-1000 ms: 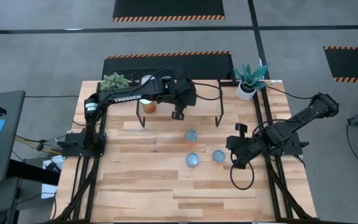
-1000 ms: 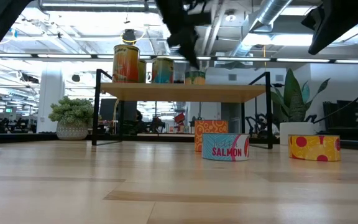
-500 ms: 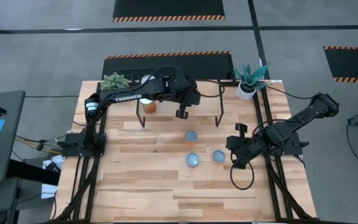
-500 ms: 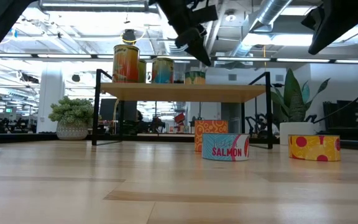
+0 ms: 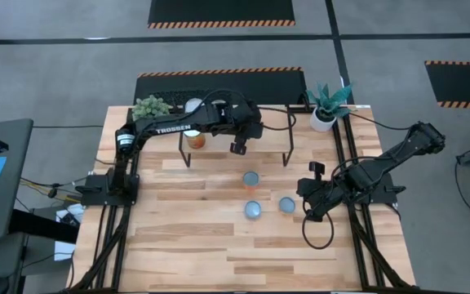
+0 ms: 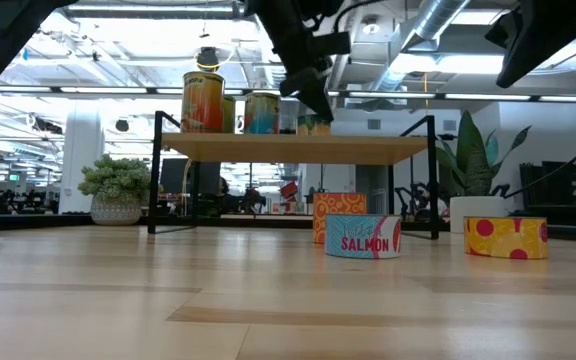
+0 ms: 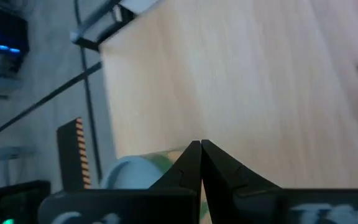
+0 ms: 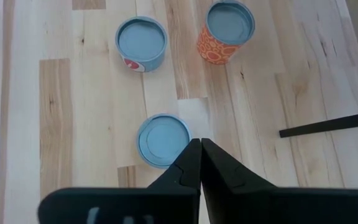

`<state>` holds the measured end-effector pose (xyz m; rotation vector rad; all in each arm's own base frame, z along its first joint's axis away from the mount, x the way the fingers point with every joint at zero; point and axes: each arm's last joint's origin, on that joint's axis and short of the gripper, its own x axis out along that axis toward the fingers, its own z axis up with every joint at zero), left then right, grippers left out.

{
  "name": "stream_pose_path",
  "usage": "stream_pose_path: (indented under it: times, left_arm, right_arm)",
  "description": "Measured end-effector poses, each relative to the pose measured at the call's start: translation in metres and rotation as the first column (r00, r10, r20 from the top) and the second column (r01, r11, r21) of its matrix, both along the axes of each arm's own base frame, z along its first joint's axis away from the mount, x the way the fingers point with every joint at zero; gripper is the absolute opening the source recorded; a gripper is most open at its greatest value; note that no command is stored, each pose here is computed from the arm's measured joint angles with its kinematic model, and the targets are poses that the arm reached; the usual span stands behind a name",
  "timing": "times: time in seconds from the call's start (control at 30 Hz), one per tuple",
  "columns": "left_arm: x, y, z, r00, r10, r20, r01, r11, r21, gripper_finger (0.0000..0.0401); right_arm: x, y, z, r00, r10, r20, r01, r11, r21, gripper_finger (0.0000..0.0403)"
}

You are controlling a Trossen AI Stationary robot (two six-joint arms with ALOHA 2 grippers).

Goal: Pick and place cans onto a shelf
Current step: Put the canned peaches on the shelf

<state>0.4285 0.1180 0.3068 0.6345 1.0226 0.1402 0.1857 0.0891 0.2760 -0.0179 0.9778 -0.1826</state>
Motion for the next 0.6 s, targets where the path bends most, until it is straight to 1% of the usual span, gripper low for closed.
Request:
stream_pose_path:
  times: [0.1, 0.17, 0.37, 0.6]
  left_arm:
    - [-0.0017, 0.0009, 0.0030, 1.000, 0.029, -0.004, -0.028, 0.999, 0.038, 0.0000]
    - [-0.0040, 0.0014, 0.0026, 0.998, 0.053, -0.030, -0.051, 0.997, 0.062, 0.0000]
    - [-0.0075, 0.0008, 0.0014, 0.995, 0.073, -0.065, -0.069, 0.995, 0.068, 0.0000]
    - [-0.0089, -0.0007, 0.0021, 0.989, 0.123, -0.087, -0.111, 0.984, 0.139, 0.0000]
  right_arm:
    - [-0.0002, -0.0001, 0.0000, 1.000, 0.000, -0.001, 0.000, 1.000, -0.001, 0.0029]
    - [-0.0003, -0.0001, -0.0001, 1.000, 0.000, -0.003, 0.000, 1.000, -0.002, 0.0028]
    - [-0.0002, -0.0001, -0.0001, 1.000, 0.000, -0.003, 0.000, 1.000, -0.002, 0.0028]
    - [-0.0002, -0.0001, -0.0001, 1.000, 0.000, -0.003, 0.000, 1.000, -0.002, 0.0028]
